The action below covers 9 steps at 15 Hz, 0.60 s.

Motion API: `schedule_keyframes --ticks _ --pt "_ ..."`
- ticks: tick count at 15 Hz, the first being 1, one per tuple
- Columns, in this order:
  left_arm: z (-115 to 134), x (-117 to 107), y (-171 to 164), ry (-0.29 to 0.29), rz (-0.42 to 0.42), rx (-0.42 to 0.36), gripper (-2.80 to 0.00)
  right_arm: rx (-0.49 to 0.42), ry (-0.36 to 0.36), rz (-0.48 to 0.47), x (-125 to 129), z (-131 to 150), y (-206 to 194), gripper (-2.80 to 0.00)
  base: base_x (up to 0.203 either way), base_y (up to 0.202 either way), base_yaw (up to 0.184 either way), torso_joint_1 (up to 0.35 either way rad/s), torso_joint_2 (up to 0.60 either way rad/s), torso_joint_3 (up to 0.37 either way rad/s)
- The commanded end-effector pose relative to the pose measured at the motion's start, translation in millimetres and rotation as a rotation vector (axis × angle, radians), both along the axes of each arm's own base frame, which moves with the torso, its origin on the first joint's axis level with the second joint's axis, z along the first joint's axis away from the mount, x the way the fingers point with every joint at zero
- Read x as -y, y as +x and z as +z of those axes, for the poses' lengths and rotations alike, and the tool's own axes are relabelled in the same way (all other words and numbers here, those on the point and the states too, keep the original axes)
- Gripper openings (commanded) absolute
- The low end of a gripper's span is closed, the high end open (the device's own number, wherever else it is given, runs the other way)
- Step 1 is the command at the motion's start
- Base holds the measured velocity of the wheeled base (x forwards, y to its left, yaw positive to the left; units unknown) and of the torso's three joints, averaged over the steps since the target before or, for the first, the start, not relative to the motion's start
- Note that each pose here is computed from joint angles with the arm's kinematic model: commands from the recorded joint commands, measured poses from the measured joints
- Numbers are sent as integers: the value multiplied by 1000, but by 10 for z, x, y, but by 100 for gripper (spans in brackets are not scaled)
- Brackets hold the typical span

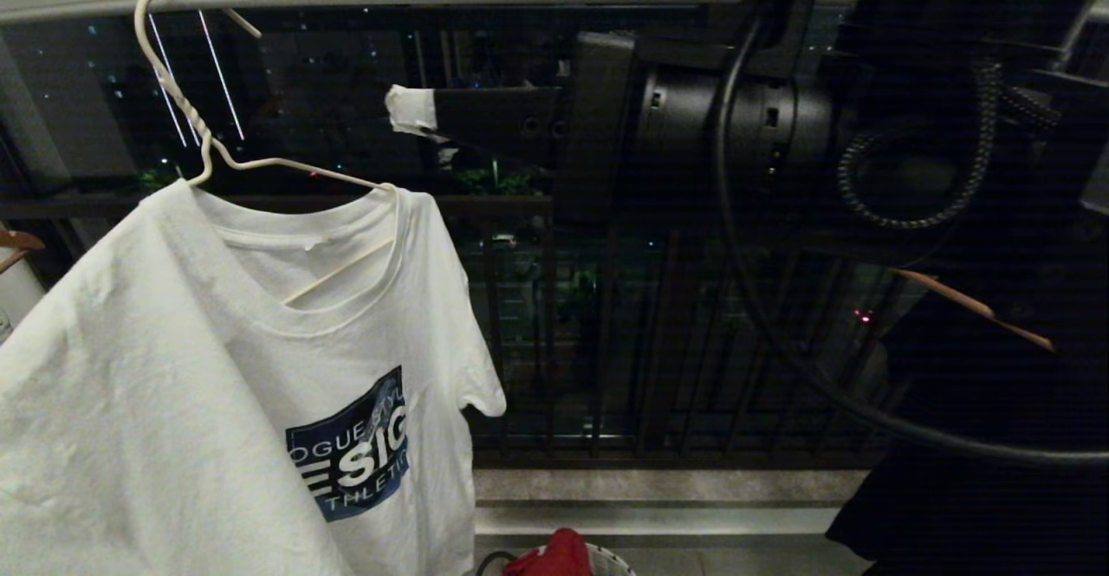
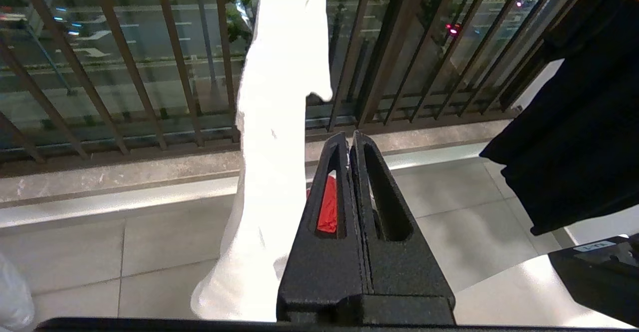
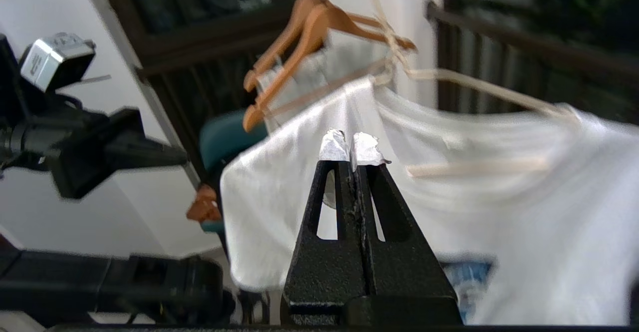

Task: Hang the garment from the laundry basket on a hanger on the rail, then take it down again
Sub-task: Take the clothes off the clothes rack

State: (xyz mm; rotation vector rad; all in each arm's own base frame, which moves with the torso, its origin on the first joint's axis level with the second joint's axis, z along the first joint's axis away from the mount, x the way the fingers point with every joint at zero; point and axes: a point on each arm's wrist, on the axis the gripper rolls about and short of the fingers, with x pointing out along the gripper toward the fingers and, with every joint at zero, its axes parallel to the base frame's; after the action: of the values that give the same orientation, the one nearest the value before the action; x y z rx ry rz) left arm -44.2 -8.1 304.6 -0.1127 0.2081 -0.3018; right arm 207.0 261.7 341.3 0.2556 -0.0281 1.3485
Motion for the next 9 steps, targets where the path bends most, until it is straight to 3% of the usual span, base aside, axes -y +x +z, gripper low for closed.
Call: schedule_keyframes --ticks 1,9 --pt "-14 1 -43 -1 -2 8 -280 4 4 22 -256 -96 122 -280 0 0 0 0 0 0" --pt "-104 5 -180 -2 -4 23 -280 41 50 17 -632 -70 421 -280 0 0 0 0 0 0"
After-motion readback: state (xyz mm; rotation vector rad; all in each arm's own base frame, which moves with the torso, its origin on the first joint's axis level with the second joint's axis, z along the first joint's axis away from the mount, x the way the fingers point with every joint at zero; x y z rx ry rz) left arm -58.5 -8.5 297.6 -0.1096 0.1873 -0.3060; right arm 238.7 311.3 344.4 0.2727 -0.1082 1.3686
